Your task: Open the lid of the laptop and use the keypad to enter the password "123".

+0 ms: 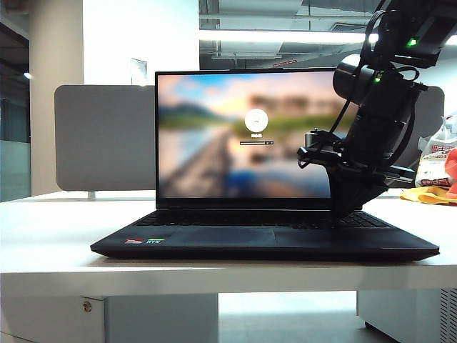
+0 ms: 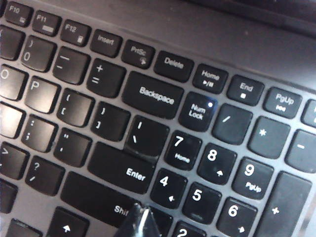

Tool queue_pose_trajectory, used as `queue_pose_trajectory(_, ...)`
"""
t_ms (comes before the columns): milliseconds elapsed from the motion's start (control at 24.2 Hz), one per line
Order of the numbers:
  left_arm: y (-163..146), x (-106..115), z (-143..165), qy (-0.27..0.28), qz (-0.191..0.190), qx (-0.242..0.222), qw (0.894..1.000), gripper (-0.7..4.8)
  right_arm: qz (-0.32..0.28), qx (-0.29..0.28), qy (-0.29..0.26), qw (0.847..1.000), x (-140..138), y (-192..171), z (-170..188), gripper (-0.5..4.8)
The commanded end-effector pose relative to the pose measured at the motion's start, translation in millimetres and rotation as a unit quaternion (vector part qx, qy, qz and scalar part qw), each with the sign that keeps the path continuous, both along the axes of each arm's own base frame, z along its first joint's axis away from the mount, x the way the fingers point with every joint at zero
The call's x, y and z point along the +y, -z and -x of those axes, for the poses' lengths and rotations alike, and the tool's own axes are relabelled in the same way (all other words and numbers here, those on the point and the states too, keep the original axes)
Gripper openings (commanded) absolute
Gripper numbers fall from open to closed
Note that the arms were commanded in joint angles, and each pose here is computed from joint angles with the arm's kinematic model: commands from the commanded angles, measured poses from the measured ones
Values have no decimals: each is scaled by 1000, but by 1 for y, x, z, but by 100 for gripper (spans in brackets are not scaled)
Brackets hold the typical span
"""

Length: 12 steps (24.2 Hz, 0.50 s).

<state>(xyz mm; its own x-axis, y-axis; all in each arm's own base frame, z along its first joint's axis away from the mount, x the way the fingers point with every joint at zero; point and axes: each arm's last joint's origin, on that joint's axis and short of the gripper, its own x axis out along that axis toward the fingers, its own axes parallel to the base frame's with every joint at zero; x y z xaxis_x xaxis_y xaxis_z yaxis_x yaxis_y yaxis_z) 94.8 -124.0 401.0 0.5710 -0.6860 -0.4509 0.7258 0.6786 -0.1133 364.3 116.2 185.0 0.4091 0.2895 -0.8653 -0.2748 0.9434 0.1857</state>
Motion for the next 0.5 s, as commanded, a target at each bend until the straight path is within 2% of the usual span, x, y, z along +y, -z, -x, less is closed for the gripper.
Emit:
queue_pose_trajectory(41,-2,0,0,2,5,-6,1000,-2,15,-8,5,1000,-1,-6,1,-5)
queue_pose_trajectory(206,-2,1,0,2,3,-4,1000,-2,33,-49,10,998,-3,-26,3,-5)
queue_pose_trajectory(496,-2,1,0,2,3,-4,1000,-2,42,-33,11,999,-4,-22,5,-5)
